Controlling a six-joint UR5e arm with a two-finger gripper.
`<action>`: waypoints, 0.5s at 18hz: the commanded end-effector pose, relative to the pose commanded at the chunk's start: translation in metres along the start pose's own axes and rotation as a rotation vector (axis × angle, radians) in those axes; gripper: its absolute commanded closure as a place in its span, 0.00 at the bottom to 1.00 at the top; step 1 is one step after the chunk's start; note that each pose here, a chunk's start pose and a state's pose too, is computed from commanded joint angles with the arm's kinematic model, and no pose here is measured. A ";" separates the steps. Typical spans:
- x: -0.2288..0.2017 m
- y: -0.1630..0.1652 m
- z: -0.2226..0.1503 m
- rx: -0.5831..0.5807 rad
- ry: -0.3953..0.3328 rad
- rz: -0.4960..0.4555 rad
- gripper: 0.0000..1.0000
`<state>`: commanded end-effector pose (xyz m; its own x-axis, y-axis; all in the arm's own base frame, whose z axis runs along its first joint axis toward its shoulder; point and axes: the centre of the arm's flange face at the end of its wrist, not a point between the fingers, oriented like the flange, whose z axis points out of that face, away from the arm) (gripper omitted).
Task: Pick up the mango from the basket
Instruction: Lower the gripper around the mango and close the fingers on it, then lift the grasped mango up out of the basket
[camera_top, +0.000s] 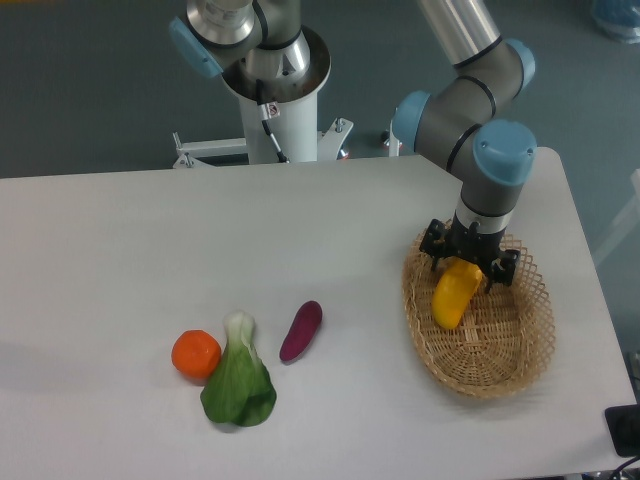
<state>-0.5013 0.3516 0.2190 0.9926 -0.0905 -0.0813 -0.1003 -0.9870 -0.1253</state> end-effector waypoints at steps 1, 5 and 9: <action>-0.001 0.000 -0.001 0.000 -0.001 0.002 0.22; -0.004 -0.001 -0.004 0.003 -0.009 0.002 0.40; -0.012 -0.004 -0.017 0.012 -0.037 0.004 0.41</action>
<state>-0.5119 0.3540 0.2368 0.9890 -0.0892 -0.1178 -0.1051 -0.9850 -0.1366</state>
